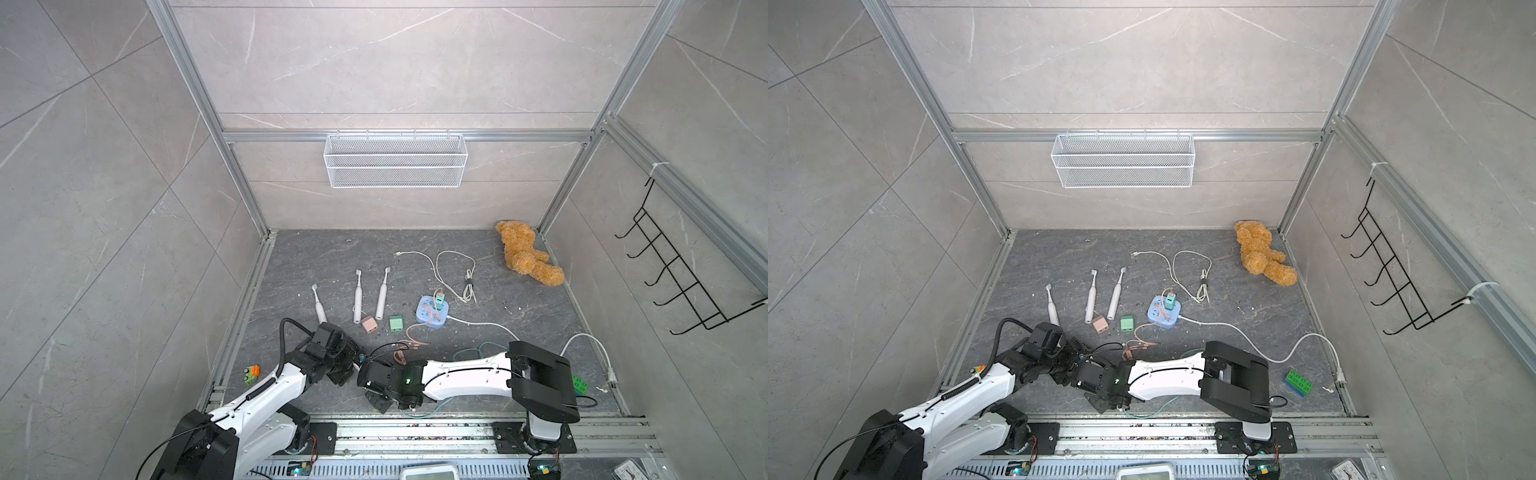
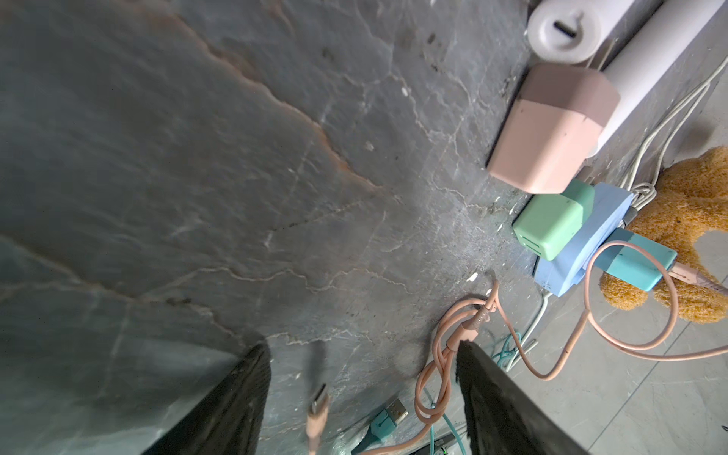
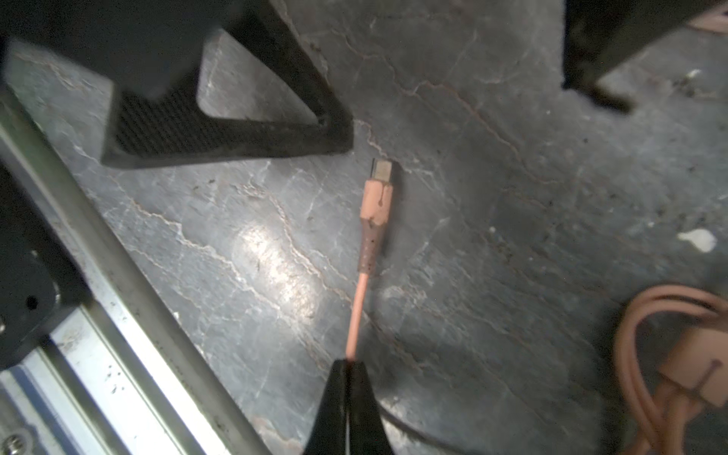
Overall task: Charge the electric toothbrush
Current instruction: Pick up the charging cable from the center of the board.
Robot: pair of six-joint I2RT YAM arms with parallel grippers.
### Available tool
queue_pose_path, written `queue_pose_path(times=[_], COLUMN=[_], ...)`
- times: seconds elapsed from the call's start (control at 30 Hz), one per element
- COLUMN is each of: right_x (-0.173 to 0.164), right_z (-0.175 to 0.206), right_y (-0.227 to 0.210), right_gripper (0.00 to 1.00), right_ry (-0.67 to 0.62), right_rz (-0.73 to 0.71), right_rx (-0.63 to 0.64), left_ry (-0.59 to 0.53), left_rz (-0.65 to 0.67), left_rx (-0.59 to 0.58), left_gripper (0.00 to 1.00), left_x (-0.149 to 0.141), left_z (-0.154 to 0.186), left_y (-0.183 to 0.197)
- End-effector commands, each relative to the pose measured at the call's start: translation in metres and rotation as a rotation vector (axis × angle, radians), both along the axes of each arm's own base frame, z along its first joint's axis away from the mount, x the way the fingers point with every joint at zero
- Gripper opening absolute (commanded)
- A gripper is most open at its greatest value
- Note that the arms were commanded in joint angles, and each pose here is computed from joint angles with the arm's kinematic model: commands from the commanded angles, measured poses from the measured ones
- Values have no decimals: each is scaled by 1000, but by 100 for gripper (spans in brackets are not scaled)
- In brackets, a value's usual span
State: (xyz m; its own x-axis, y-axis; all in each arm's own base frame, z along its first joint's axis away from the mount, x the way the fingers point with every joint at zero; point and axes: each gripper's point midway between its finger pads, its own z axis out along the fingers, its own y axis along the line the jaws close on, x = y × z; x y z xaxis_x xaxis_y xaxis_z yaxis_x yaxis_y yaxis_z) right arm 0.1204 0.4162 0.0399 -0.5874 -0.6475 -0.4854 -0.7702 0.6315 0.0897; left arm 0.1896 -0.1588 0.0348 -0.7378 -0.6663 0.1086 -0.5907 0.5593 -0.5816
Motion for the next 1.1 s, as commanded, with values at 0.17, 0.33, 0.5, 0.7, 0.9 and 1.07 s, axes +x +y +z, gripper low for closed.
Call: queue_pose_path(times=[0.17, 0.33, 0.5, 0.7, 0.9, 1.07], right_x=[14, 16, 17, 16, 15, 16], right_z=[31, 31, 27, 23, 22, 22], right_y=[10, 10, 8, 7, 6, 7], right_gripper=[0, 0, 0, 0, 0, 0], right_ry=[-65, -65, -54, -38, -34, -31], right_rz=[-30, -35, -36, -33, -36, -39], right_rx=[116, 122, 118, 108, 110, 115], left_ry=[77, 56, 42, -9, -53, -58], left_rz=[-1, 1, 5, 44, 60, 56], left_rx=[7, -17, -25, -18, -60, -64], left_gripper=[66, 49, 43, 43, 40, 35], left_x=[-21, -18, -17, -12, -9, -8], left_z=[-19, -12, -7, 5, 13, 13], left_y=[2, -2, -2, 5, 3, 2])
